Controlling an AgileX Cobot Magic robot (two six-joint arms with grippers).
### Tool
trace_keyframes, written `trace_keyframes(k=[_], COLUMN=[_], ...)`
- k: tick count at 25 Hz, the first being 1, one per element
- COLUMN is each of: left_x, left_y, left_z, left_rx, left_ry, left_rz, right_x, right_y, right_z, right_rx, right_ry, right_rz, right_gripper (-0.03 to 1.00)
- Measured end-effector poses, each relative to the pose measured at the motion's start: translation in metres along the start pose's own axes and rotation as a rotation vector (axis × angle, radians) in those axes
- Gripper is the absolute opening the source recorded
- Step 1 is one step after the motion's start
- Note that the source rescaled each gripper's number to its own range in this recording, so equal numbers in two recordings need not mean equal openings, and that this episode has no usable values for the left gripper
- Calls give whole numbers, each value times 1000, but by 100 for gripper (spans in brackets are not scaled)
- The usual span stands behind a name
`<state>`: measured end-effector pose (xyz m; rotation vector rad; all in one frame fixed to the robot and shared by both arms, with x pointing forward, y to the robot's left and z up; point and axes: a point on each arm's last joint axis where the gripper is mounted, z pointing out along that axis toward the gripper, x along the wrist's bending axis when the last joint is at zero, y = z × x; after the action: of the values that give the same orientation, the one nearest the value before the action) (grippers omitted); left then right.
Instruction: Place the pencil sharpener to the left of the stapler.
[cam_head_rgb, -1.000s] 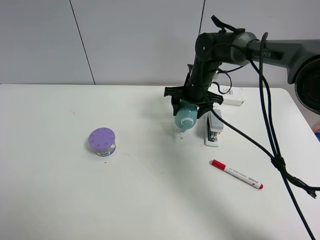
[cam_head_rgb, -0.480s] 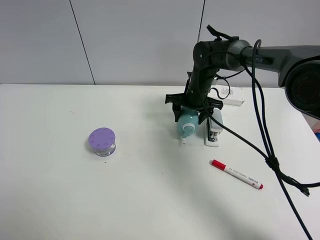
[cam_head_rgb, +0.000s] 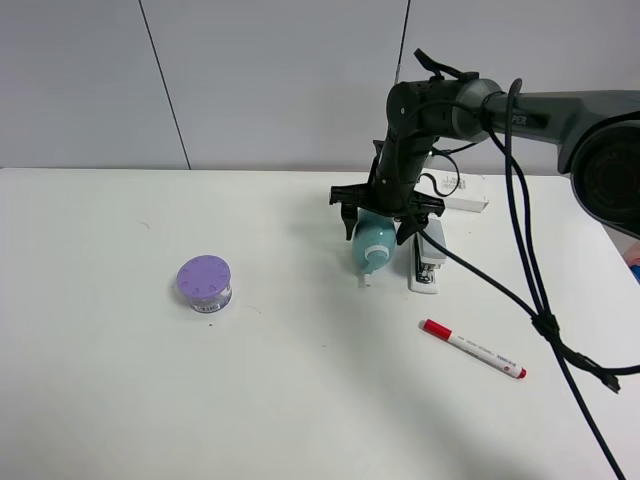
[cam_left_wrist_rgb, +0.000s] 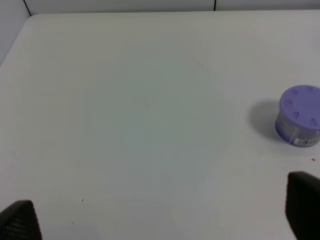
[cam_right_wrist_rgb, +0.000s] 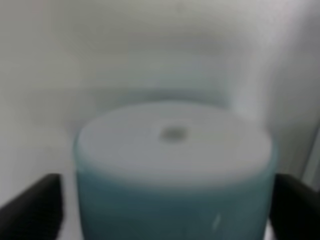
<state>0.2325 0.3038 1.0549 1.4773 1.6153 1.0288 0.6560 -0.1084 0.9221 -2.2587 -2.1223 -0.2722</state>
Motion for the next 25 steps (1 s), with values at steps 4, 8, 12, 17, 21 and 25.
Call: trace_keyframes(k=[4,8,12,17,21,25], left_x=[0,0,0,0,0,0], left_y=[0,0,0,0,0,0], left_z=[0,0,0,0,0,0], left_rx=[0,0,0,0,0,0], left_ry=[0,0,0,0,0,0], left_rz=[0,0,0,0,0,0], right_x=[1,3,8,15,13,1], right_y=[1,0,-1,-9,-22,-41], right_z=[0,0,-12,-64,-123,-178], right_rx=[-8,3,1,-33,-98,-162], right_ry=[6,30,85,163,184,134], right_rz=[-1,14,-8,-38,-104,-179], right_gripper=[88,92,92,92,92,92])
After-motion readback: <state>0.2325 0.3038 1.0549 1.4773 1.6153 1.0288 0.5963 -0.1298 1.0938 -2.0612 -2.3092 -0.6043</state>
